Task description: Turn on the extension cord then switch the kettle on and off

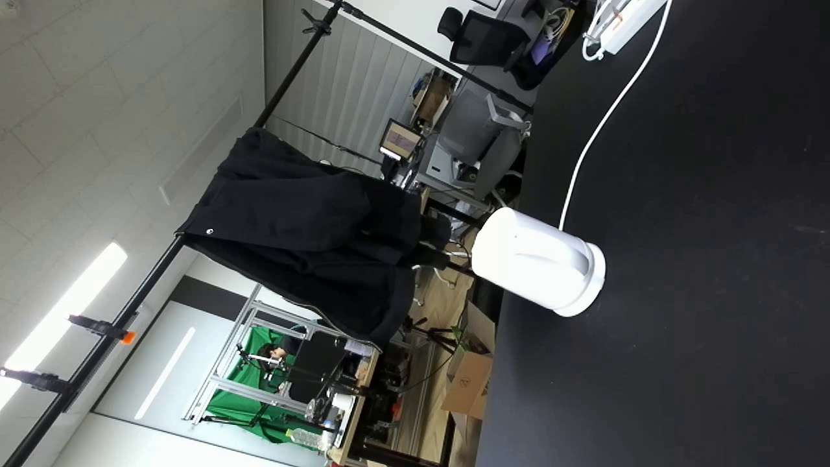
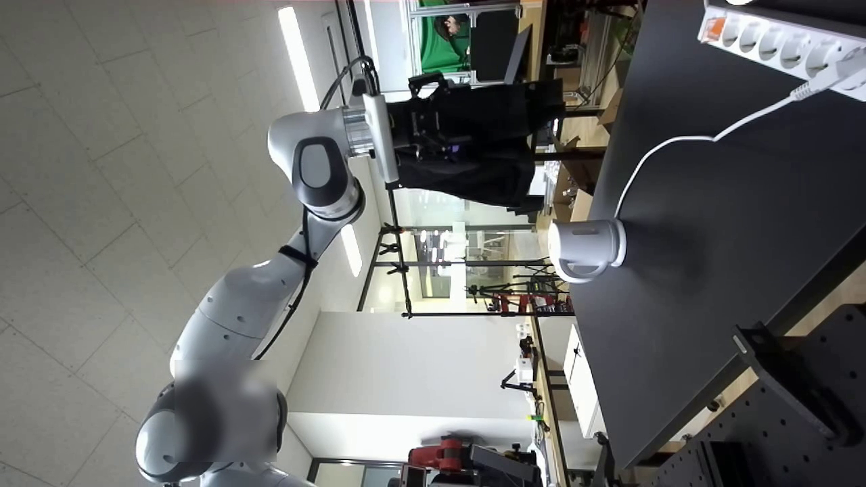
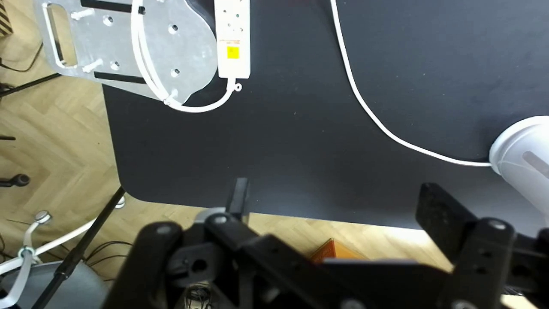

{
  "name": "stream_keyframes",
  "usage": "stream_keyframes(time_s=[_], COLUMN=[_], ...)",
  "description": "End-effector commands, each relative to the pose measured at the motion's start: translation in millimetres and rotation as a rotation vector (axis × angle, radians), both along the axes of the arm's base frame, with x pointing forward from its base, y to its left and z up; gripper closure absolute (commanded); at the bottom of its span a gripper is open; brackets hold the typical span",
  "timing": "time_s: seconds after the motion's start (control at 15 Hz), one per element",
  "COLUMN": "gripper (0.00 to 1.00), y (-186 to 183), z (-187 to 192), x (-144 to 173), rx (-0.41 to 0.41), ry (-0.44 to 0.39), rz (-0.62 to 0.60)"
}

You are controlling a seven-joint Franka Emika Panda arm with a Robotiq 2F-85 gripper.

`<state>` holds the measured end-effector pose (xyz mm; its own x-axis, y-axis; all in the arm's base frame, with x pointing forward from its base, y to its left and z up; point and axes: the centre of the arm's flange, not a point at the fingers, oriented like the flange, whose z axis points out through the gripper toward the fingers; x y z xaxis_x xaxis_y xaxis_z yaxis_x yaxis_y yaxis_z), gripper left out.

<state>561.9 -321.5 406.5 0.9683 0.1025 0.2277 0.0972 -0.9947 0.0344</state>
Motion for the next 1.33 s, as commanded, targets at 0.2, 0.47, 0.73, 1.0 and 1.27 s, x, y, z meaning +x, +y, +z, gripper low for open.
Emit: stream_keyframes(time_s=[0.2,0.47,0.73,1.0,1.27], gripper=[0.00,0.40,0.69,0.95,1.00], y=[-82,-109,-121,-129,-109], z=[-48,-104,-147,-168,-177], x=[76,97,115,126,96], rx=[-0.068,-0.053,-0.001,0.132,0.148], ry=[0.001,0.021,0.035,0.094,0.135], rz=[-0.085,-0.138,-0.186,-0.194,-0.163])
